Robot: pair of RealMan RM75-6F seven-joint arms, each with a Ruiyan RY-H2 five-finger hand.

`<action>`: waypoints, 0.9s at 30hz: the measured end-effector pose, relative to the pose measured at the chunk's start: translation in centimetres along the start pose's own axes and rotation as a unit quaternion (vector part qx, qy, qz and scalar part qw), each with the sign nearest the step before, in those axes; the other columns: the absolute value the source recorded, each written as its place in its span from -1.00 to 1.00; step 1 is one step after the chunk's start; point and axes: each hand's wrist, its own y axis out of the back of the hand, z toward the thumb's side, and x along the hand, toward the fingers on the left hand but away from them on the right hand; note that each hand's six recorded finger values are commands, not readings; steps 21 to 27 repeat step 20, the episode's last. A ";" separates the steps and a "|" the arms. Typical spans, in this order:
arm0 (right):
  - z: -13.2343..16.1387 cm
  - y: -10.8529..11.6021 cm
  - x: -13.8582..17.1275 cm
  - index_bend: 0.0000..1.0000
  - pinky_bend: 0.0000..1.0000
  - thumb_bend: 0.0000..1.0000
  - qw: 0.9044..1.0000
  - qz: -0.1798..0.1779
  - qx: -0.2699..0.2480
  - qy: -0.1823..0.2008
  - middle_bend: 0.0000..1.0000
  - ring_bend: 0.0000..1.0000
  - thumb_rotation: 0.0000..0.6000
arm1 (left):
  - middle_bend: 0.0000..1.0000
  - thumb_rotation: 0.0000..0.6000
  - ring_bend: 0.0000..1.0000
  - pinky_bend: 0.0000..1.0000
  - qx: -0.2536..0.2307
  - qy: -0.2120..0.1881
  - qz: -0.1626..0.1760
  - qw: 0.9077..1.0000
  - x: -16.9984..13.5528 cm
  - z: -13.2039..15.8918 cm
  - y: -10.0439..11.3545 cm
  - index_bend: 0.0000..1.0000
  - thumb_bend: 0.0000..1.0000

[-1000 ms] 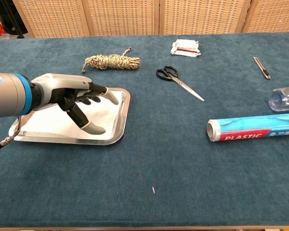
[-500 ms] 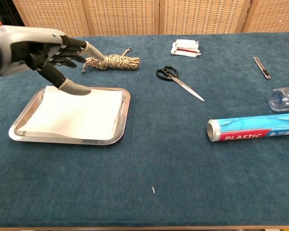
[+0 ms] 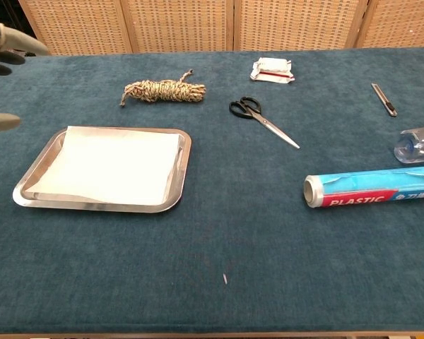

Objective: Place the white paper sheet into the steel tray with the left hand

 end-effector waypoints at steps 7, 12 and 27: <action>0.3 -0.4 0.0 -0.33 -1.00 -1.00 1.000 0.007 0.003 0.003 -0.99 -1.00 1.00 | -1.00 1.00 -1.00 -1.00 0.049 0.005 0.070 0.996 -4.0 -4.3 1.6 -0.72 -0.52; 0.4 -0.7 -0.1 -0.33 -1.00 -1.00 1.000 0.010 0.002 0.004 -0.99 -1.00 1.00 | -1.00 1.00 -1.00 -1.00 0.061 0.017 0.093 0.994 -5.9 -6.8 1.4 -0.72 -0.52; 0.7 -1.5 -0.2 -0.33 -1.00 -1.00 1.000 0.024 0.007 0.007 -0.99 -1.00 1.00 | -1.00 1.00 -1.00 -1.00 0.096 0.026 0.107 0.989 -7.0 -9.0 1.6 -0.72 -0.51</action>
